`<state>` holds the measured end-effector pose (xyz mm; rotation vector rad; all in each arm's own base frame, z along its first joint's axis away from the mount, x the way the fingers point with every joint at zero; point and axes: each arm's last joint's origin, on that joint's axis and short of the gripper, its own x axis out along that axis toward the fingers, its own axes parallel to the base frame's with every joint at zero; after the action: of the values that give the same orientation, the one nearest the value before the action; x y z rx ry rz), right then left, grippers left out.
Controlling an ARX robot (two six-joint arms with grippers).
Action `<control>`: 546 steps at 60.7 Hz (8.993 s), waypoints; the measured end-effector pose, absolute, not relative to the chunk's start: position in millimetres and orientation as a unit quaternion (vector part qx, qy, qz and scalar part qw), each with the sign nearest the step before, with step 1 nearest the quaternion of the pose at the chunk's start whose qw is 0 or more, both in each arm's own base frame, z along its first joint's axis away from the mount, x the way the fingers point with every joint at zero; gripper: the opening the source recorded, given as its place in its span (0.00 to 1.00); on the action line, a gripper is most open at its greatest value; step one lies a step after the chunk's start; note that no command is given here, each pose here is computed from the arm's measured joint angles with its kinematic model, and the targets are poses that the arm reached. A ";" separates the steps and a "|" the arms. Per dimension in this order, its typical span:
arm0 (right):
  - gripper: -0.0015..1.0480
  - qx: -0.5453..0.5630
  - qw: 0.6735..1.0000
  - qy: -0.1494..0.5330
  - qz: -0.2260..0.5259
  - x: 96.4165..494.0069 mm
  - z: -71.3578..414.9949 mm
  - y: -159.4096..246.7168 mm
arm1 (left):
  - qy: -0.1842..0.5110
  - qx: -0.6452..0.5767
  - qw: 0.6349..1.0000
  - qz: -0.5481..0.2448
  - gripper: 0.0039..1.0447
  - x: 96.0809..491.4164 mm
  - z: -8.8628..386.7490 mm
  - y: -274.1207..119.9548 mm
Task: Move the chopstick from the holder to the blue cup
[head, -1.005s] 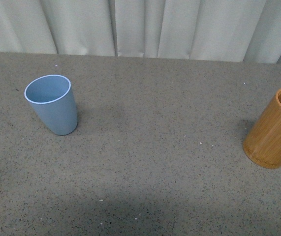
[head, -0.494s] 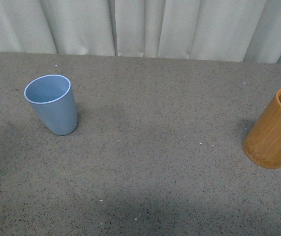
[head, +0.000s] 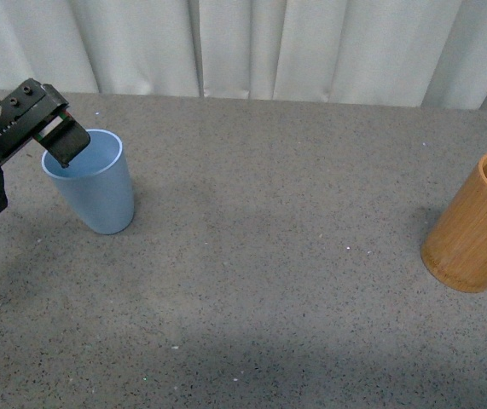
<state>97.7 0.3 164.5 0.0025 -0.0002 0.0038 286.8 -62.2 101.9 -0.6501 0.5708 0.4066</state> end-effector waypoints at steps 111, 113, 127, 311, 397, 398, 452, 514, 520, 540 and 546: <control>0.91 0.001 1.000 0.000 0.002 97.7 164.5 0.3 | 0.313 -0.297 0.879 0.204 0.06 310.1 85.5 -74.9; 0.91 0.001 1.000 0.000 0.002 97.7 164.5 0.3 | 0.311 -0.297 0.881 0.200 0.03 310.6 88.7 -74.0; 0.91 0.001 1.000 0.000 0.002 97.7 164.5 0.3 | 0.305 -0.275 0.902 0.131 0.03 317.1 116.6 -67.9; 0.91 0.001 1.000 0.000 0.002 97.7 164.5 0.3 | 0.400 0.193 0.858 -0.258 0.94 312.4 117.1 -179.2; 0.91 0.001 1.000 0.000 0.002 97.7 164.5 0.3 | 0.376 0.185 0.866 -0.274 0.94 290.8 140.3 -185.2; 0.91 0.001 1.000 0.000 0.002 97.7 164.5 0.3 | 0.376 0.184 0.867 -0.272 0.94 291.3 140.4 -184.8; 0.91 0.001 1.000 0.000 0.003 97.7 164.5 0.4 | 0.054 -0.008 0.999 0.004 0.03 166.8 149.1 0.7; 0.91 0.190 0.970 0.091 -0.124 187.1 193.5 -31.7 | -0.008 -0.004 1.000 0.000 0.93 96.7 169.8 -0.1; 0.91 0.164 0.967 0.154 -0.116 215.1 183.2 -33.6 | -0.008 -0.003 1.000 0.000 0.93 96.7 169.8 -0.1; 0.91 0.123 0.956 0.230 -0.134 275.3 181.6 -32.0 | -0.008 -0.002 1.000 0.000 0.94 96.7 169.8 -0.1; 0.91 0.116 0.956 0.236 -0.129 285.3 179.3 -24.5 | -0.008 -0.002 1.000 0.000 0.94 96.7 169.8 -0.1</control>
<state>285.3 -24.5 179.3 0.2352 0.4799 -0.2621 96.7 -0.1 169.8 -0.0048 -0.0158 -0.0008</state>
